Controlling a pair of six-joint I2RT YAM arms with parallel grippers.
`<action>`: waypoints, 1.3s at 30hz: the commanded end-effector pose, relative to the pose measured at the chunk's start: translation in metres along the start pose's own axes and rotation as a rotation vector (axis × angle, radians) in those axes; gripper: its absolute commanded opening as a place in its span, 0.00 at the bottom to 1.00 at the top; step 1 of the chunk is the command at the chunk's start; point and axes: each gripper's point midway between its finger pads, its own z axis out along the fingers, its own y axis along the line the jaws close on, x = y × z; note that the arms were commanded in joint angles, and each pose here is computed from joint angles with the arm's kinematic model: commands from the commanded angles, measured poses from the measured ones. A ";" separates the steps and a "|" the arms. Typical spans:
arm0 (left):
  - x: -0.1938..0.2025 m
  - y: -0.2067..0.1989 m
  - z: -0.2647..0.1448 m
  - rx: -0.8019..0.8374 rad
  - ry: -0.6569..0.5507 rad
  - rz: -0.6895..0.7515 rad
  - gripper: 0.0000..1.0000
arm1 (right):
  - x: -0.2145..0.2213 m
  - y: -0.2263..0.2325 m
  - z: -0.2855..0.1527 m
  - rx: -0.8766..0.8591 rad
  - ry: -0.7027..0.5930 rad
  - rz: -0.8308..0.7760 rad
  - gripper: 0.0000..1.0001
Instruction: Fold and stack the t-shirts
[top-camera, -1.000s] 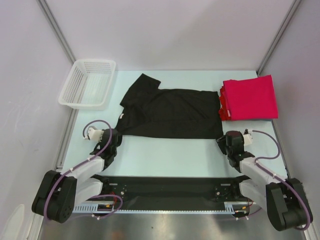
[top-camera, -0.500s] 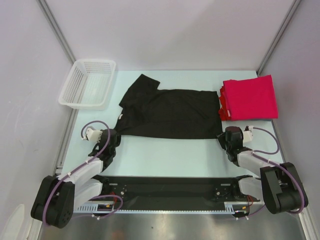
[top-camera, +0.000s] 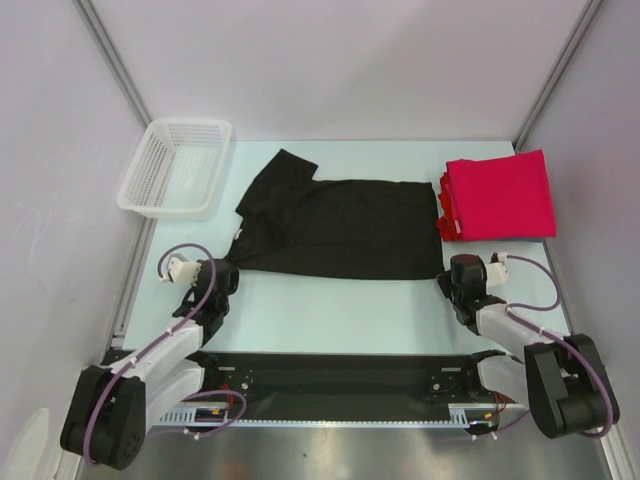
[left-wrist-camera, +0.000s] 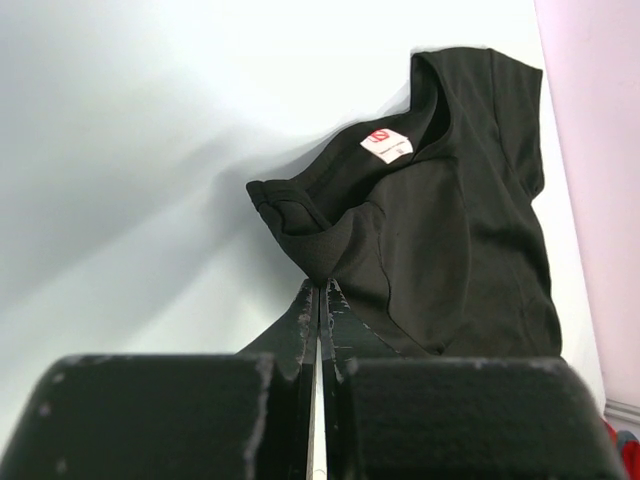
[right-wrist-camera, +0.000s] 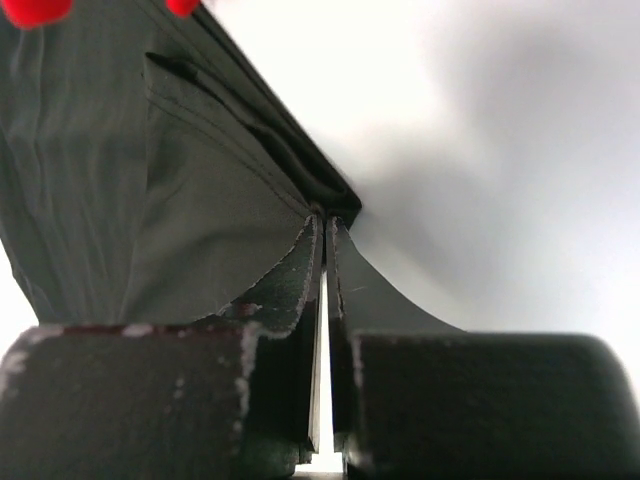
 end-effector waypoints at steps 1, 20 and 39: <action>-0.006 0.013 0.000 -0.031 -0.028 0.029 0.00 | -0.010 0.005 -0.013 -0.007 -0.045 0.007 0.00; 0.009 0.064 -0.017 -0.097 0.035 0.072 0.00 | 0.013 -0.059 -0.048 0.102 0.034 0.067 0.00; -0.068 -0.059 -0.063 0.025 -0.042 0.110 0.00 | -0.080 0.069 -0.108 -0.053 -0.091 0.070 0.00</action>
